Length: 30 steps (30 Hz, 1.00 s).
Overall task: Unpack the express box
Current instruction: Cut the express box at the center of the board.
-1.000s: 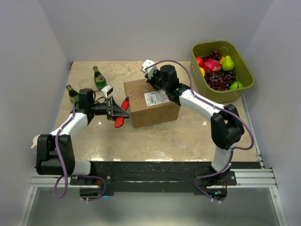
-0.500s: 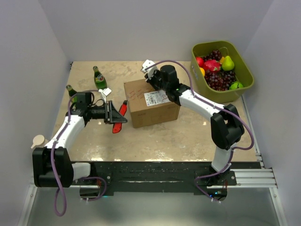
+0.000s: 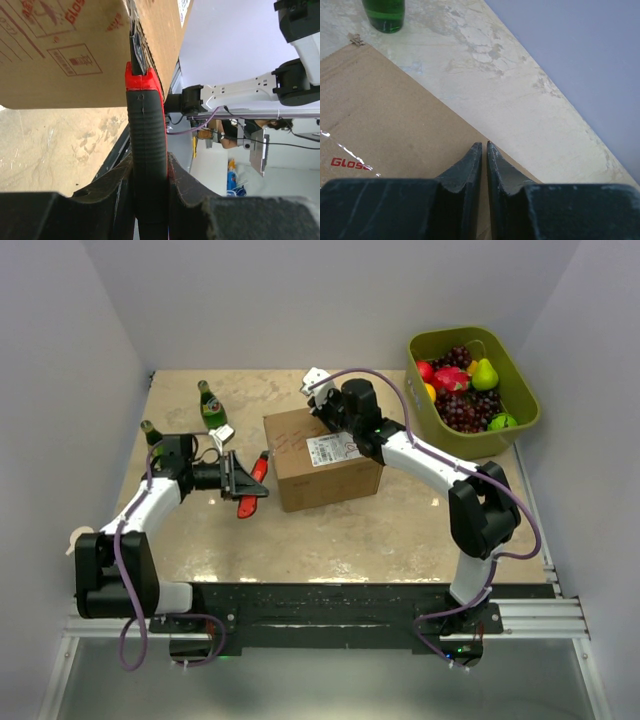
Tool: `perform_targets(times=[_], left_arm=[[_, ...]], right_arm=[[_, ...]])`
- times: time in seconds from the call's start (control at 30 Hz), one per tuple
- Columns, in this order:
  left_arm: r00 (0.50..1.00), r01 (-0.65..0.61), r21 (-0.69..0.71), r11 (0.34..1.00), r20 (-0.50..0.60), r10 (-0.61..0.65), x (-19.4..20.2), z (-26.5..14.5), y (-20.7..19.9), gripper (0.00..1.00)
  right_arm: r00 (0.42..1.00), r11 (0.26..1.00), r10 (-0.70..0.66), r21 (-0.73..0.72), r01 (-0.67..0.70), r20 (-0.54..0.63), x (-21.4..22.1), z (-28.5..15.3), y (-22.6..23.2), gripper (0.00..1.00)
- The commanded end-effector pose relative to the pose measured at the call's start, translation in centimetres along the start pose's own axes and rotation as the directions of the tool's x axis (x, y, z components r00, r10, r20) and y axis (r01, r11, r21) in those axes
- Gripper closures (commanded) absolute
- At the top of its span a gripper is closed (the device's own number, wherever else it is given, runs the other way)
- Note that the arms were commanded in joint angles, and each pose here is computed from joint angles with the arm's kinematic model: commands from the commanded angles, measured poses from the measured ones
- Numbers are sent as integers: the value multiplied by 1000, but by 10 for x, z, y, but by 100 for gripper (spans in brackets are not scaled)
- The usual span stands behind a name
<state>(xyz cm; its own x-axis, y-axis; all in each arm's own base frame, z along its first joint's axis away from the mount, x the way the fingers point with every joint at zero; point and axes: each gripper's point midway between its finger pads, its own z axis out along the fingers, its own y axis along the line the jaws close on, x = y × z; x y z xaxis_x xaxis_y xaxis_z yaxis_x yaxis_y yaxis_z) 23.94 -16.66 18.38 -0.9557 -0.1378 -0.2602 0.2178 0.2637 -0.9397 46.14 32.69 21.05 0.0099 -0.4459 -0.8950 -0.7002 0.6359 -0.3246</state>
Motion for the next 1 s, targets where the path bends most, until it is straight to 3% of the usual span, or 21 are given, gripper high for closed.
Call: perform_targets(times=[0.0, 0.4, 0.97], left_arm=[[999, -43, 56, 998, 17, 42, -21, -4, -13, 100], [999, -35, 45, 998, 7, 34, -55, -2, -6, 100], [1000, 19, 54, 998, 13, -19, -54, -4, 4, 100]], right_arm=[[978, 984, 31, -164, -66, -207, 66, -8, 54, 84], [975, 984, 25, -168, -64, -220, 73, -8, 57, 83], [974, 984, 21, -166, -60, -227, 76, -5, 58, 83]])
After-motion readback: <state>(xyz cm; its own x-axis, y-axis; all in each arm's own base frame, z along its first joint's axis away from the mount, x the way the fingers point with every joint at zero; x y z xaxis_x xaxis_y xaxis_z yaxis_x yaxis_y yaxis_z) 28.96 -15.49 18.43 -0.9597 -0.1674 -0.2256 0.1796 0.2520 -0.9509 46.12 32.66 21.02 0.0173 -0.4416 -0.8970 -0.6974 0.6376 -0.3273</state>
